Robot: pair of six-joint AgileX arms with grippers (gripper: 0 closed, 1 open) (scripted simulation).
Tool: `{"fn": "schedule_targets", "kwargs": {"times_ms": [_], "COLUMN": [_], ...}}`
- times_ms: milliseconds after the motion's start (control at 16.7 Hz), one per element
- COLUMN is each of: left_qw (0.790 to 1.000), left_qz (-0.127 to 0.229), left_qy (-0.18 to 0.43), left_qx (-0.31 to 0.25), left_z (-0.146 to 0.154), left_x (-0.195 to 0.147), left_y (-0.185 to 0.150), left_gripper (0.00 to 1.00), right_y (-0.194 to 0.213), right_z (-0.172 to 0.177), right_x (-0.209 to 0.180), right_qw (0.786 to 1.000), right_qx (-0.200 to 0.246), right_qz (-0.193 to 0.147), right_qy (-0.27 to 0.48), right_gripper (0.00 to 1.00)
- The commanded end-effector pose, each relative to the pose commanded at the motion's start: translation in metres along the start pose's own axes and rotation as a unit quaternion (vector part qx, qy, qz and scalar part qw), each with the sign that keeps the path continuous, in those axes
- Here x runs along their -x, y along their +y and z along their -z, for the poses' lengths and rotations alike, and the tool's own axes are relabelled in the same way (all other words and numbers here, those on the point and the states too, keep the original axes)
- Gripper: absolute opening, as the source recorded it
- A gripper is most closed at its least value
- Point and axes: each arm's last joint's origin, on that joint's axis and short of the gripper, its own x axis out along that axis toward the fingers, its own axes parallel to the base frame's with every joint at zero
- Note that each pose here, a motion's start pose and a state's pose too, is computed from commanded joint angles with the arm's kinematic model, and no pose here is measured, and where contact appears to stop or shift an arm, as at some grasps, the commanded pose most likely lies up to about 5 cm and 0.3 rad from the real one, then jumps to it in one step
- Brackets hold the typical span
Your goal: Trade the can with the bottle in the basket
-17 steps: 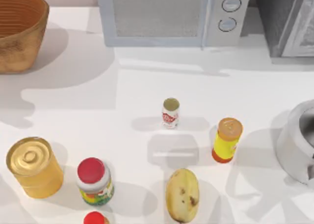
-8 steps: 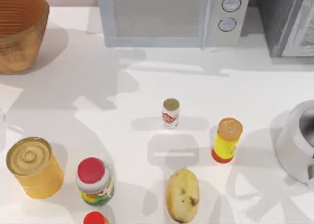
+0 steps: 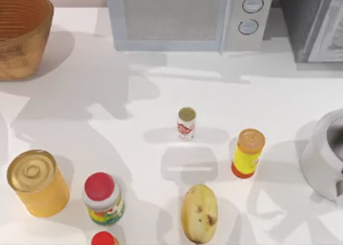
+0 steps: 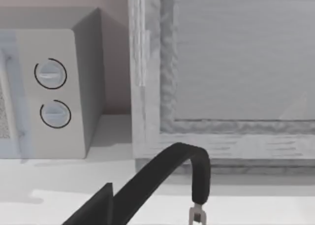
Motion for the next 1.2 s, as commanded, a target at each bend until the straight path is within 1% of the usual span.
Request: {"fn": "schedule_targets", "kwargs": {"times_ms": [180, 360, 540, 780, 1200], "left_qw": [1.0, 1.0, 1.0, 1.0, 1.0], "left_qz": [0.006, -0.002, -0.002, -0.001, -0.001], "left_qy": [0.0, 0.001, 0.0, 0.0, 0.0], "left_qx": [0.0, -0.002, -0.001, -0.001, -0.001], "left_z": [0.009, 0.02, 0.029, 0.03, 0.03], "left_x": [-0.02, -0.036, -0.051, -0.053, -0.053], "left_y": [0.0, 0.002, 0.001, 0.001, 0.001], "left_gripper": [0.0, 0.0, 0.0, 0.0, 0.53], "right_y": [0.0, 0.0, 0.0, 0.0, 0.0], "right_z": [0.0, 0.0, 0.0, 0.0, 0.0], "right_x": [0.0, 0.0, 0.0, 0.0, 0.0], "right_qw": [1.0, 1.0, 1.0, 1.0, 1.0], "right_qx": [0.0, 0.0, 0.0, 0.0, 0.0], "right_qz": [0.0, 0.0, 0.0, 0.0, 0.0], "right_qy": [0.0, 0.0, 0.0, 0.0, 0.0], "right_gripper": [1.0, 1.0, 1.0, 1.0, 1.0]}}
